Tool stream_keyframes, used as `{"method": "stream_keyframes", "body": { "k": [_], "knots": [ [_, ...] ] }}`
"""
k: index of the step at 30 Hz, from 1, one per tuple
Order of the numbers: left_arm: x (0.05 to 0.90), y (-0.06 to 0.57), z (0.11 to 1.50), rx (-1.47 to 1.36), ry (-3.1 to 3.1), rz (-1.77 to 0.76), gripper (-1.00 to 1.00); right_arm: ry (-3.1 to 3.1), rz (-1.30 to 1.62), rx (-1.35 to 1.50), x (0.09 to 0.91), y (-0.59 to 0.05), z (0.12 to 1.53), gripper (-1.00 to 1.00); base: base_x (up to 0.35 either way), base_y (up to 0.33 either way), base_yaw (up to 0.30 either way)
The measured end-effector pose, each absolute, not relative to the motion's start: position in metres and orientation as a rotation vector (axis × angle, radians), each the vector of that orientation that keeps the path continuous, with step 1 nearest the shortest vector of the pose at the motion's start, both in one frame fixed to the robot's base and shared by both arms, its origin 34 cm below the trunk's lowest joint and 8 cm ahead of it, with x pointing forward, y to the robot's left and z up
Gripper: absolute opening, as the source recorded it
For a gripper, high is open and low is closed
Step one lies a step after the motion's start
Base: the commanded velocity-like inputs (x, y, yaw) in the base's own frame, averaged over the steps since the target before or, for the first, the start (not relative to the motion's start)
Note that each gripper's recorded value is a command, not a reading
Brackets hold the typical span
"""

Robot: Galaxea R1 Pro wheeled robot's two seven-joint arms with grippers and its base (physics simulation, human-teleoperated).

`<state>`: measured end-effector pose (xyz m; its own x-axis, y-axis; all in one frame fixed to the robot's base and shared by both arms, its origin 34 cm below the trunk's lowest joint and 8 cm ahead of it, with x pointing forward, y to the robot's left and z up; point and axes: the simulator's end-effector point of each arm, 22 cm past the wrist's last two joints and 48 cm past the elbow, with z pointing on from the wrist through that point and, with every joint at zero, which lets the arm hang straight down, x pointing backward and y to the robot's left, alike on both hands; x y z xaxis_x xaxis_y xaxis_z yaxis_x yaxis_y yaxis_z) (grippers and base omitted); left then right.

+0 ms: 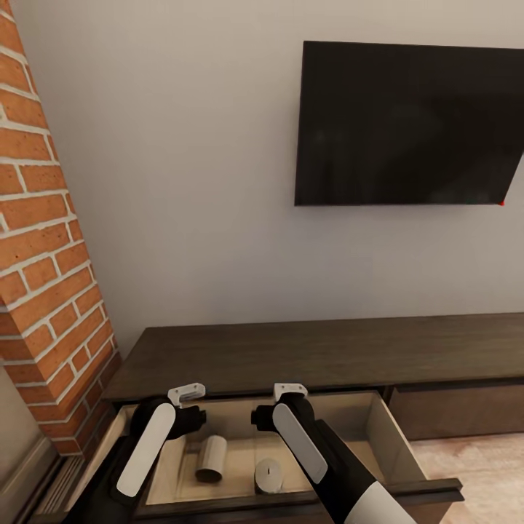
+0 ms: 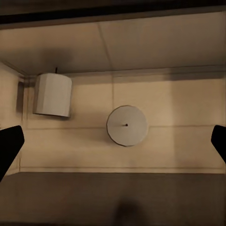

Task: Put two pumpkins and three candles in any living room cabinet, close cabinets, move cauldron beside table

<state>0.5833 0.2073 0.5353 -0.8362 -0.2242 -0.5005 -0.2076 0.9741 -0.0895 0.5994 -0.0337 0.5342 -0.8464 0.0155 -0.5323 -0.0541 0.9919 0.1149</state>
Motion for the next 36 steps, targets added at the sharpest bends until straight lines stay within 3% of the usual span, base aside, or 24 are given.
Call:
{"method": "stream_keyframes", "body": {
  "k": [11,22,36],
  "knots": [
    [0.589,0.208,0.560,-0.305,2.590,-0.040,1.00,2.576,0.171,-0.027,0.605,-0.034,0.558,1.00,-0.002,0.000,0.000],
    [0.594,0.209,0.583,-0.308,2.590,-0.039,1.00,2.575,0.172,-0.025,0.610,-0.033,0.582,1.00,-0.147,0.000,-0.007],
    [0.600,0.208,0.613,-0.308,2.590,-0.040,1.00,2.611,0.259,0.004,0.608,-0.022,0.609,1.00,-0.005,0.000,-0.227]
  ]
}}
